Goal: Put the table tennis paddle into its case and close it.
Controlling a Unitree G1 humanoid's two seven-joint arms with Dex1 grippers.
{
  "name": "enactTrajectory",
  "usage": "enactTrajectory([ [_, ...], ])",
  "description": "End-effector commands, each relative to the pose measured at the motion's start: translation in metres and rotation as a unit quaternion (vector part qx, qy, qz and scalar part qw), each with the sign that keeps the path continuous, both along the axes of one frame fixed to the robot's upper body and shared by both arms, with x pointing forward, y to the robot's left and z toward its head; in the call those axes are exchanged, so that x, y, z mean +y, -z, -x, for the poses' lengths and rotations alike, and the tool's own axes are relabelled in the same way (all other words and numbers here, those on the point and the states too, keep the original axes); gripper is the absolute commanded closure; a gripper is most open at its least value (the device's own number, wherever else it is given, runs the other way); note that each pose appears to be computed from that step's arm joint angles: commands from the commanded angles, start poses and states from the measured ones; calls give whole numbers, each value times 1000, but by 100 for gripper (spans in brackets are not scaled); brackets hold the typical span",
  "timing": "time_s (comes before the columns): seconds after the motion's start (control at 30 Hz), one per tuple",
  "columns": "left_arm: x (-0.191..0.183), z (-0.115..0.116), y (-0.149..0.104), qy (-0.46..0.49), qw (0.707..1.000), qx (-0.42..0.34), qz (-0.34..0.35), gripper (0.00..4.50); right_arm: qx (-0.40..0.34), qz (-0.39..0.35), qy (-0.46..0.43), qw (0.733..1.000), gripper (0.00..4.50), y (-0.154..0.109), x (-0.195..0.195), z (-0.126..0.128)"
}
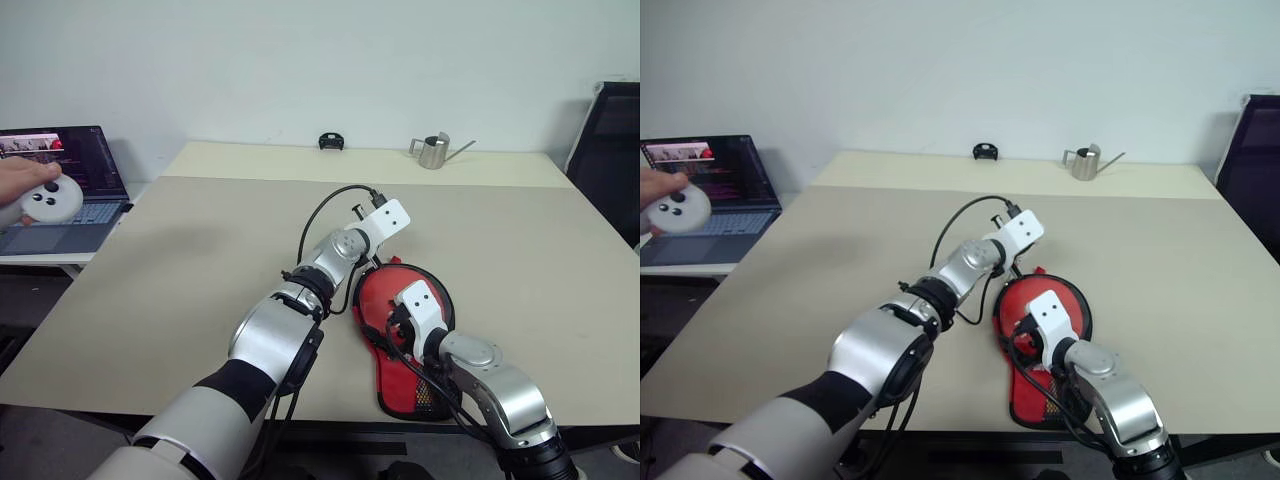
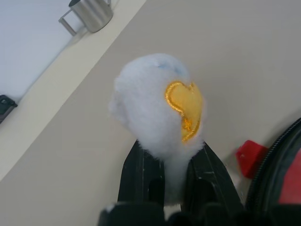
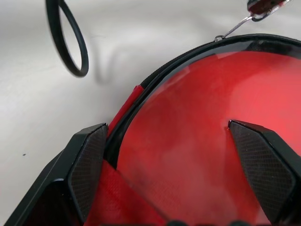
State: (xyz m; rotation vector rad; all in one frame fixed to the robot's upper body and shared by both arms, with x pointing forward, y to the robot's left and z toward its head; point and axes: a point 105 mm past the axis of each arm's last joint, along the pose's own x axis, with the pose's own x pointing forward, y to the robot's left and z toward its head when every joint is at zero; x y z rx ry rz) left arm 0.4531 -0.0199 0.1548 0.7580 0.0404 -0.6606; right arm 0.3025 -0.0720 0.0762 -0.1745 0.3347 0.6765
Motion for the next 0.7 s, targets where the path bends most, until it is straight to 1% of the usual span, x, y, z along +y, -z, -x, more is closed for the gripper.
enactTrajectory([
  [0.03, -1, -4, -17, -5, 1000, -27, -5, 439, 118, 25, 11, 993, 0, 53, -6, 22],
  [0.27, -6, 7, 13, 15, 999, 45, -4, 439, 119, 21, 11, 993, 0, 54, -2, 21],
  [0.43, -9, 12, 27, 19, 997, 76, 0, 265, 117, 18, 12, 993, 0, 53, 1, 21],
  [0.5, -9, 13, 31, 17, 997, 80, 0, 188, 116, 17, 12, 993, 0, 52, 2, 22],
  [0.6, -5, 13, 37, 9, 996, 86, 0, 95, 114, 16, 12, 993, 0, 50, 3, 23],
  [0.67, -3, 13, 40, 6, 996, 90, 2, 20, 112, 14, 15, 994, 0, 48, 3, 23],
  [0.7, -3, 14, 41, 7, 996, 94, 6, 5, 110, 13, 17, 994, 0, 47, 3, 23],
])
